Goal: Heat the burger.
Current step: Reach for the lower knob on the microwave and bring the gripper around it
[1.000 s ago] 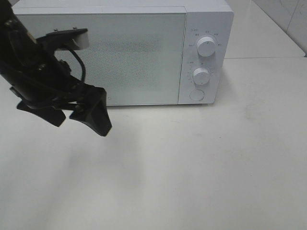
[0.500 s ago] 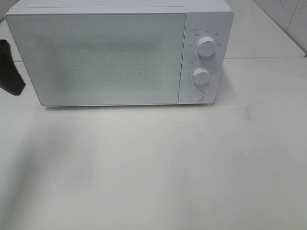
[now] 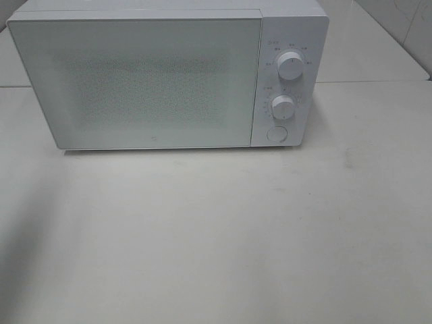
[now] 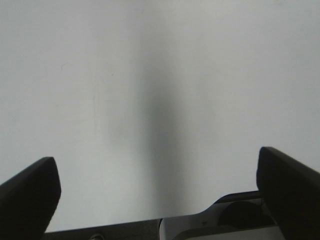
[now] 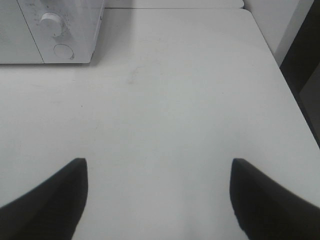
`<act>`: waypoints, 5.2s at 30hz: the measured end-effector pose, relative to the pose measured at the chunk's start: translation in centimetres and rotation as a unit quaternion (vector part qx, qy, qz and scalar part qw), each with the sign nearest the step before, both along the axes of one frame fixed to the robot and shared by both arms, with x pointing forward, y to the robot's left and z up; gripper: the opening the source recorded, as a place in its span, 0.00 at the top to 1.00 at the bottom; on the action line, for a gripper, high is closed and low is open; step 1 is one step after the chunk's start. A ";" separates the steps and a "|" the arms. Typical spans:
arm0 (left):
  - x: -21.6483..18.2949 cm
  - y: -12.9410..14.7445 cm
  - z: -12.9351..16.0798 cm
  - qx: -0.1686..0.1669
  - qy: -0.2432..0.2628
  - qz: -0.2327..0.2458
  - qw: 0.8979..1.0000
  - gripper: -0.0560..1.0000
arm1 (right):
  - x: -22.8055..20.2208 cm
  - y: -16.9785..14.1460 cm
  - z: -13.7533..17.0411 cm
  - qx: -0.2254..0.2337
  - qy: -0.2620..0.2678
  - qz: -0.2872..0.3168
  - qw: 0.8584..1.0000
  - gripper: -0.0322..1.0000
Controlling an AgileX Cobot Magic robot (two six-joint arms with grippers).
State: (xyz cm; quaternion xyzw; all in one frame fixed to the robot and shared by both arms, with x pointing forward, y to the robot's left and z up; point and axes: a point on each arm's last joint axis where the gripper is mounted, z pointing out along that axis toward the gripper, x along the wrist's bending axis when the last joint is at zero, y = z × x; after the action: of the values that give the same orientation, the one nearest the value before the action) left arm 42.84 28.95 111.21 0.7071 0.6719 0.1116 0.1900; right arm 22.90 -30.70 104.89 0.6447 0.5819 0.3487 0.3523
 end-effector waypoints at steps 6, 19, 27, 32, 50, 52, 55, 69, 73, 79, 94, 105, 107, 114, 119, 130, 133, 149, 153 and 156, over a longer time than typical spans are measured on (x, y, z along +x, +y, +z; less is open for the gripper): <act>-3.4 0.4 -2.3 0.017 0.012 0.016 1.000 0.01 | 0.0 0.0 0.0 0.000 0.000 0.000 1.000 0.24; -9.9 0.7 -6.0 0.027 -0.040 0.019 0.999 0.01 | 0.0 0.0 0.0 0.000 0.000 0.000 1.000 0.24; -13.3 0.8 -6.8 0.028 -0.136 0.023 0.990 0.01 | 0.0 0.0 0.0 0.000 0.000 0.000 1.000 0.24; -15.7 0.8 -6.1 0.026 -0.218 0.026 0.975 0.01 | 0.0 0.0 0.0 0.000 0.000 0.000 1.000 0.24; -19.5 0.7 -5.8 0.017 -0.336 0.028 0.941 0.01 | 0.0 0.0 0.0 0.000 0.000 0.000 1.000 0.24; -19.5 0.7 -5.8 0.017 -0.336 0.028 0.941 0.01 | 0.0 0.0 0.0 0.000 0.000 0.000 1.000 0.24; -19.5 0.7 -5.8 0.017 -0.336 0.028 0.941 0.01 | 0.0 0.0 0.0 0.000 0.000 0.000 1.000 0.24; -19.5 0.7 -5.8 0.017 -0.336 0.028 0.941 0.01 | 0.0 0.0 0.0 0.000 0.000 0.000 1.000 0.24; -19.5 0.7 -5.8 0.017 -0.336 0.028 0.941 0.01 | 0.0 0.0 0.0 0.000 0.000 0.000 1.000 0.24; -19.5 0.7 -5.8 0.017 -0.336 0.028 0.941 0.01 | 0.0 0.0 0.0 0.000 0.000 0.000 1.000 0.24; -19.5 0.7 -5.8 0.017 -0.336 0.028 0.941 0.01 | 0.0 0.0 0.6 0.000 -0.018 0.001 1.000 0.24; -19.5 0.7 -5.8 0.017 -0.336 0.028 0.941 0.01 | 3.5 0.3 2.4 -0.004 -0.044 0.010 0.999 0.24; -19.5 0.7 -5.8 0.017 -0.336 0.028 0.941 0.01 | 3.8 0.3 2.6 -0.004 -0.047 0.011 0.999 0.24; -19.5 0.7 -5.8 0.017 -0.336 0.028 0.941 0.01 | 6.5 0.5 3.1 -0.006 -0.070 0.018 0.997 0.24; -19.5 0.7 -5.8 0.017 -0.336 0.028 0.941 0.01 | 8.3 0.7 2.1 -0.007 -0.070 0.024 0.997 0.24; -19.5 0.7 -5.8 0.017 -0.336 0.028 0.941 0.01 | 11.7 1.0 0.0 -0.006 -0.079 0.036 0.996 0.24; -19.5 0.7 -5.8 0.017 -0.336 0.028 0.941 0.01 | 12.5 1.1 -0.4 -0.005 -0.082 0.038 0.996 0.24; -19.5 0.7 -5.8 0.017 -0.336 0.028 0.941 0.01 | 16.6 1.6 -1.5 0.001 -0.117 0.052 0.992 0.24; -19.5 0.7 -5.8 0.017 -0.336 0.028 0.941 0.01 | 17.6 1.8 -2.7 0.002 -0.140 0.060 0.988 0.24; -19.5 0.7 -5.8 0.016 -0.336 0.029 0.941 0.01 | 18.4 1.8 -3.2 0.002 -0.142 0.061 0.988 0.24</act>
State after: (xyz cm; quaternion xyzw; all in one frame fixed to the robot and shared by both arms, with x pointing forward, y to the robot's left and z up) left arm 23.32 29.70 105.41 0.6119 0.5870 0.3590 0.3900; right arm 41.28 -28.87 101.66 0.5529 0.5637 0.4582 0.4081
